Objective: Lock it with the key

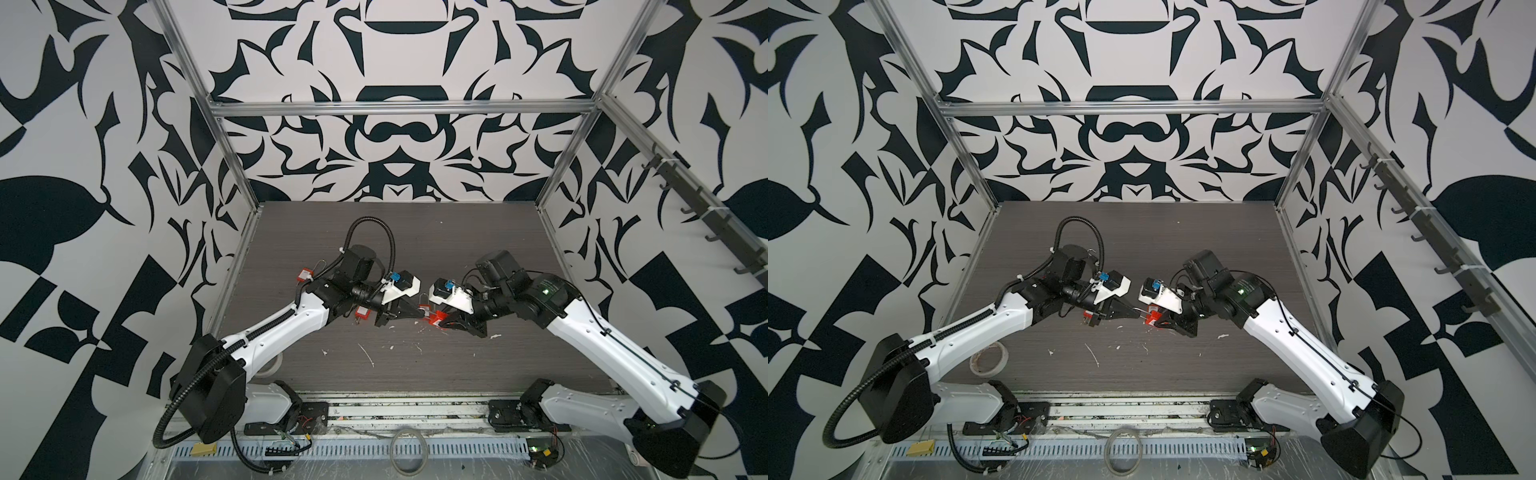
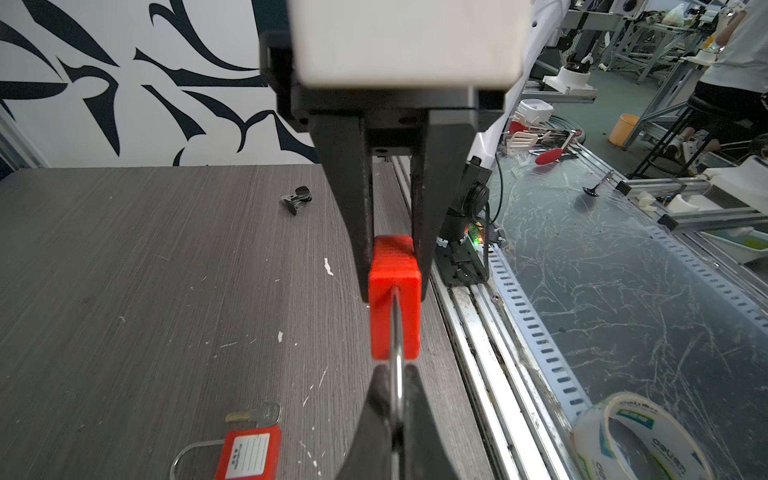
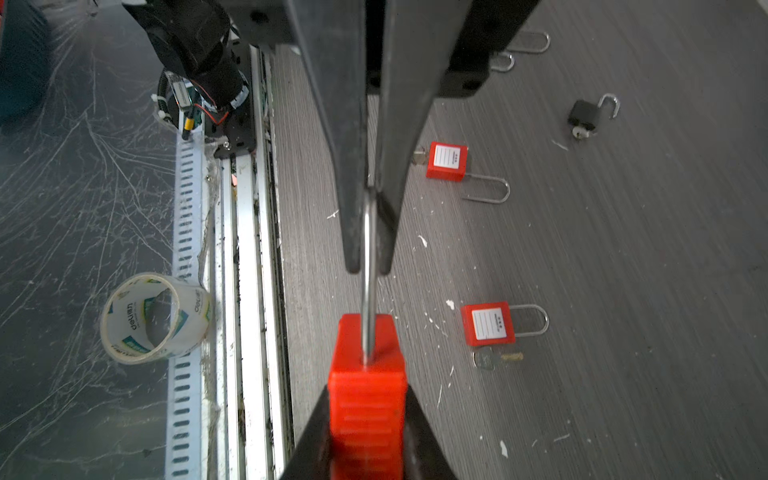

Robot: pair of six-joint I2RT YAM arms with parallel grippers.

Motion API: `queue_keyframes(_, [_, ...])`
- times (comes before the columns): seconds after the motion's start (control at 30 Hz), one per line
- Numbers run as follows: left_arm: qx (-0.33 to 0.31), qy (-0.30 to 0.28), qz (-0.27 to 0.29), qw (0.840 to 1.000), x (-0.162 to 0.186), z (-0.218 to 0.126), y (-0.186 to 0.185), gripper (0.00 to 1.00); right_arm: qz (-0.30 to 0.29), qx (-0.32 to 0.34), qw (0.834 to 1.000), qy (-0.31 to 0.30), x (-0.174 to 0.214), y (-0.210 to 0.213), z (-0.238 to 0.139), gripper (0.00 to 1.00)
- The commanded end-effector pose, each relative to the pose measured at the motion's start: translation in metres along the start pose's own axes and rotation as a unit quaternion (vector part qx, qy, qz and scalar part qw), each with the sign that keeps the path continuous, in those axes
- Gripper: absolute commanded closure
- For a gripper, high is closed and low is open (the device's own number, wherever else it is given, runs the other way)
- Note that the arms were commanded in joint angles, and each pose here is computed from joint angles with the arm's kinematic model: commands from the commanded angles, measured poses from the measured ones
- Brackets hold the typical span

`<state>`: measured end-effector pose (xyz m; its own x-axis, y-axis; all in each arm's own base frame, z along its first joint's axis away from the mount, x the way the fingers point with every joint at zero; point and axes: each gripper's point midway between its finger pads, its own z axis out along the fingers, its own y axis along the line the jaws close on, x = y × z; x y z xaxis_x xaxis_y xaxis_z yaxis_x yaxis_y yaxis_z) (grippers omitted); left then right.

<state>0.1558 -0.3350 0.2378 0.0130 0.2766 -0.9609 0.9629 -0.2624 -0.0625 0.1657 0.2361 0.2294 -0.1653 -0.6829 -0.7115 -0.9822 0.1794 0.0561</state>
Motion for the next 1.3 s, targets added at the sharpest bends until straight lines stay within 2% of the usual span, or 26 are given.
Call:
queue_keyframes(0.0, [0.035,-0.016,-0.009,0.999,-0.005,0.005,-0.014,1.00,-0.079,0.078,0.991,-0.075,-0.046,-0.026,-0.009,0.82])
queue_keyframes(0.13, [0.038,-0.016,-0.013,0.999,-0.005,0.007,-0.013,1.00,-0.086,0.064,0.990,-0.096,-0.056,-0.021,-0.010,0.82])
queue_keyframes(0.27, [0.032,-0.020,-0.008,0.999,-0.001,0.012,-0.009,1.00,-0.063,0.034,0.989,-0.126,-0.071,-0.016,-0.008,0.82])
queue_keyframes(0.43, [0.023,-0.035,0.004,0.999,0.003,0.016,-0.002,1.00,-0.055,0.016,0.989,-0.133,-0.077,-0.016,-0.002,0.78])
queue_keyframes(0.53, [0.027,-0.039,0.007,0.999,0.000,0.015,0.001,1.00,-0.054,0.012,0.993,-0.109,-0.067,-0.015,0.000,0.68])
queue_keyframes(0.67, [0.012,-0.057,0.019,0.998,-0.010,0.004,0.011,1.00,-0.033,-0.022,0.996,-0.084,-0.060,-0.001,-0.006,0.43])
queue_keyframes(0.73, [0.010,-0.065,0.020,0.998,-0.013,-0.001,0.014,1.00,-0.026,-0.031,0.996,-0.077,-0.059,0.004,-0.010,0.38])
queue_keyframes(0.97, [0.012,-0.069,0.022,0.997,-0.016,-0.009,0.011,1.00,-0.003,-0.004,0.997,-0.073,-0.050,0.009,-0.029,0.26])
queue_keyframes(1.27, [0.015,-0.071,0.023,0.997,-0.018,-0.012,0.005,1.00,-0.007,0.054,0.998,-0.012,-0.019,0.005,-0.053,0.25])
